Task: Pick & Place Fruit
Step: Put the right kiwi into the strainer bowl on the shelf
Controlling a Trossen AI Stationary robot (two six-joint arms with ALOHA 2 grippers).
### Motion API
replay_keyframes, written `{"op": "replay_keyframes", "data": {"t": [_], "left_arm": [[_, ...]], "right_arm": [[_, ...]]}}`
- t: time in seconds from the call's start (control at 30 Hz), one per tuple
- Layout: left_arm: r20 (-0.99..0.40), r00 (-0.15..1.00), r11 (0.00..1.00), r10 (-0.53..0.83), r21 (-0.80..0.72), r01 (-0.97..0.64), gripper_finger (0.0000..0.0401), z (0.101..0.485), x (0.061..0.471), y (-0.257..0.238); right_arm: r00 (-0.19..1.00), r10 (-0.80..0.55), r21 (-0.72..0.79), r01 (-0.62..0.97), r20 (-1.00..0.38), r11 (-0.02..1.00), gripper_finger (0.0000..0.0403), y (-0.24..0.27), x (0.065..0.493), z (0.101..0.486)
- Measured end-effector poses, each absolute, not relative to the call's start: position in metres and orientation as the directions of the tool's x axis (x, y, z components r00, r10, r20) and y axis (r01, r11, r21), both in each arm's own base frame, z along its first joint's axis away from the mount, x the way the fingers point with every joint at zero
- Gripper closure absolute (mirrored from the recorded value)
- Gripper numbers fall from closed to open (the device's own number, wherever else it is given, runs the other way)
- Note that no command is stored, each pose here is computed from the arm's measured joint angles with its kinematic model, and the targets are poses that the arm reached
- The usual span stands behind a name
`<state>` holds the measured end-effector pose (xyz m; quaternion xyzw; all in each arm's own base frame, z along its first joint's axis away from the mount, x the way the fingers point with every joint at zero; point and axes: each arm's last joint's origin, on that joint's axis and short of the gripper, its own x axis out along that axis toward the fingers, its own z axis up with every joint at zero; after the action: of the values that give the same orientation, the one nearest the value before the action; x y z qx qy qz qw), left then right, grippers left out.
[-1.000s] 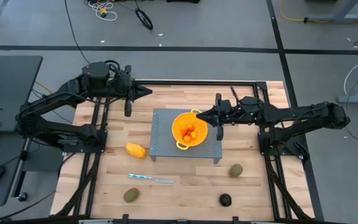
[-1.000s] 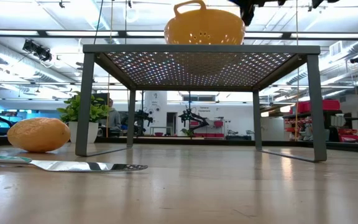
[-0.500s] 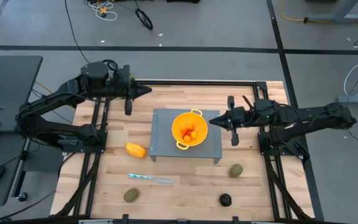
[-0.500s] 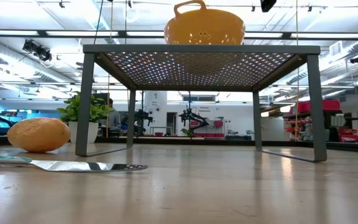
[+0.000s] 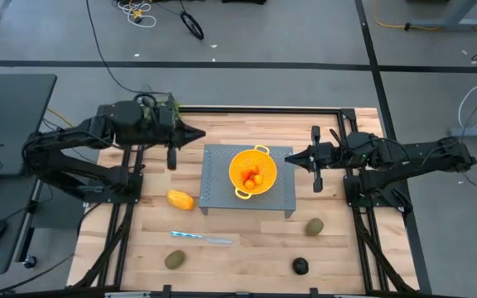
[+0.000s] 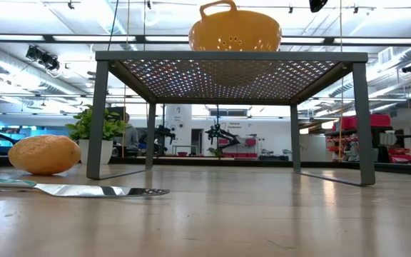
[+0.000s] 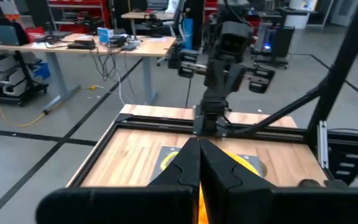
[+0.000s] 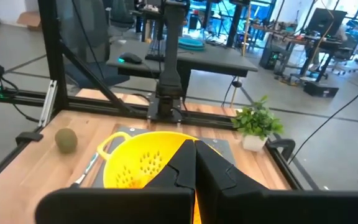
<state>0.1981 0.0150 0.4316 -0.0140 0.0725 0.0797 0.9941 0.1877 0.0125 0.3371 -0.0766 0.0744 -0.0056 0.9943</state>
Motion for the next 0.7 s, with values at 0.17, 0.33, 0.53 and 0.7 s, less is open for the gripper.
{"op": "replay_keyframes", "data": {"t": [0.17, 0.33, 0.53, 0.7], "left_arm": [[-0.139, 0.983, 0.992, 0.119, -0.028, -0.124, 0.0399, 0.433, 0.196, 0.004], [-0.139, 0.986, 0.995, 0.094, -0.008, -0.096, 0.0398, 0.434, 0.191, -0.002], [-0.174, 0.979, 0.994, 0.106, -0.008, -0.109, 0.0398, 0.435, 0.168, -0.001], [-0.119, 0.986, 0.994, 0.113, 0.002, -0.114, 0.0399, 0.443, 0.145, 0.0]], "right_arm": [[0.99, -0.023, -0.153, 0.001, -0.141, 0.988, 0.0402, 0.012, 0.188, 0.338], [0.989, -0.023, -0.153, 0.0, -0.148, 0.988, 0.0402, 0.012, 0.188, 0.337], [0.987, -0.029, -0.152, 0.005, -0.156, 0.988, 0.0402, 0.012, 0.188, 0.336], [0.987, -0.04, -0.156, 0.016, -0.154, 0.988, 0.0402, 0.012, 0.188, 0.336]]}}
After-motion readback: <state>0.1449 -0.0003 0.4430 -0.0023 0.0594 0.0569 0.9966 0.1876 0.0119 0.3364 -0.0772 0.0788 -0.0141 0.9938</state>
